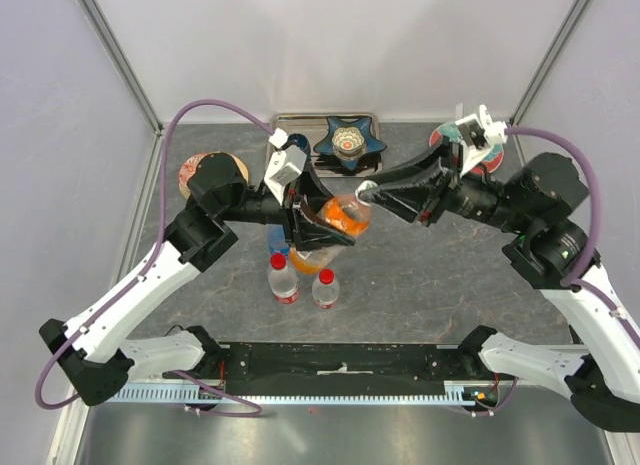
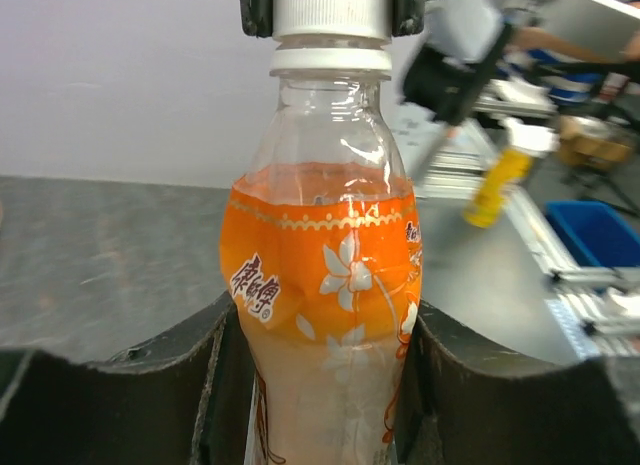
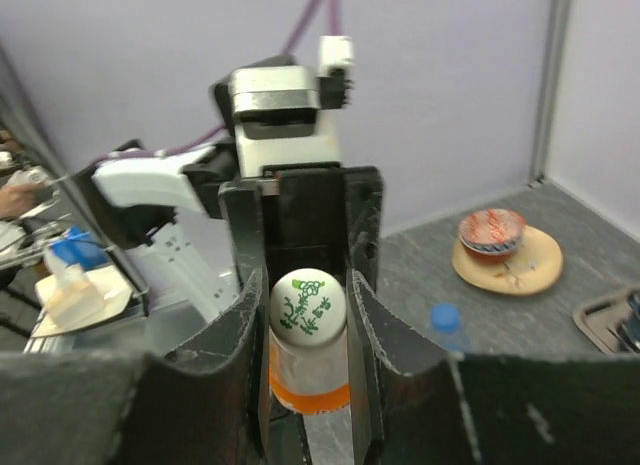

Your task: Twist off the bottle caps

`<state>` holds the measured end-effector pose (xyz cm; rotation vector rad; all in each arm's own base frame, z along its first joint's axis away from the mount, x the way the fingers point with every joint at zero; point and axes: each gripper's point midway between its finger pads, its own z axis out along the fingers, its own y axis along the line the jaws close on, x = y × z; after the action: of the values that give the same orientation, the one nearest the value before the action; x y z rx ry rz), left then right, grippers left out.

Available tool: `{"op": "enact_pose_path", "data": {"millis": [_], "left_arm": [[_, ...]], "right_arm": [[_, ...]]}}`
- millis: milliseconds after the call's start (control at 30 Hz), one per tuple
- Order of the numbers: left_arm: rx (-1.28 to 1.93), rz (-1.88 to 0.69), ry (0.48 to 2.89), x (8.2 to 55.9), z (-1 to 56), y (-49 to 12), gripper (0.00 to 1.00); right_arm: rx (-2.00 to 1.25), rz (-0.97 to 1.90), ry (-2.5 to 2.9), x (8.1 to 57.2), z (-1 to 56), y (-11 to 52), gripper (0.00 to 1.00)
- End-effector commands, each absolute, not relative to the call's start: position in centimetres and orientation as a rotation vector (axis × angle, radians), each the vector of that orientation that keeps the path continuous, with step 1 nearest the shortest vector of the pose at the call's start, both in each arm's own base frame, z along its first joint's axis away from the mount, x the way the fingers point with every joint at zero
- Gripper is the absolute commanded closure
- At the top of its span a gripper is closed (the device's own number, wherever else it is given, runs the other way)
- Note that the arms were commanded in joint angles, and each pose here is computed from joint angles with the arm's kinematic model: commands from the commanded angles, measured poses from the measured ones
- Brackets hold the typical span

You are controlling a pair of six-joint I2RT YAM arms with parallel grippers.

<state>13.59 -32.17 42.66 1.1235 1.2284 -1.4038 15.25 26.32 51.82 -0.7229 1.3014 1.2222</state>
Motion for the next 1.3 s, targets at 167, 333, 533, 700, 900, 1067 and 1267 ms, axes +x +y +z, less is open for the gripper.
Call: {"op": "enact_pose_path", "data": {"millis": [167, 333, 533, 700, 900, 1067, 1267], "left_arm": [[1.385, -1.751, 0.995, 7.7, 46.0, -30.6, 0.47], [1.420, -1.792, 0.965, 7.4, 45.9, -30.6, 0.47], [1.442, -1.814, 0.974, 7.6, 45.2, -30.8, 0.47], [1.454, -1.815, 0.979, 7.8, 45.0, -30.9, 0.47], [1.400, -1.775, 1.008, 8.8, 45.1, -31.1, 0.48], [1.371, -1.740, 1.033, 9.5, 45.2, -31.4, 0.48], [1.359, -1.718, 1.059, 9.7, 45.0, -31.4, 0.48]], "right_arm": [[-1.065, 1.496, 1.045, 8.1, 53.0, 27.2, 1.00], [-1.255, 1.638, 0.909, 4.3, 52.9, 26.3, 1.00], [-1.299, 1.653, 0.879, 4.0, 52.0, 26.4, 1.00], [-1.318, 1.654, 0.867, 3.7, 51.7, 26.2, 1.00], [-1.257, 1.604, 0.943, 4.8, 52.1, 26.5, 0.92], [-1.180, 1.567, 0.977, 5.5, 52.8, 26.4, 0.77], [-1.112, 1.525, 0.981, 6.1, 54.1, 26.2, 0.68]]}}
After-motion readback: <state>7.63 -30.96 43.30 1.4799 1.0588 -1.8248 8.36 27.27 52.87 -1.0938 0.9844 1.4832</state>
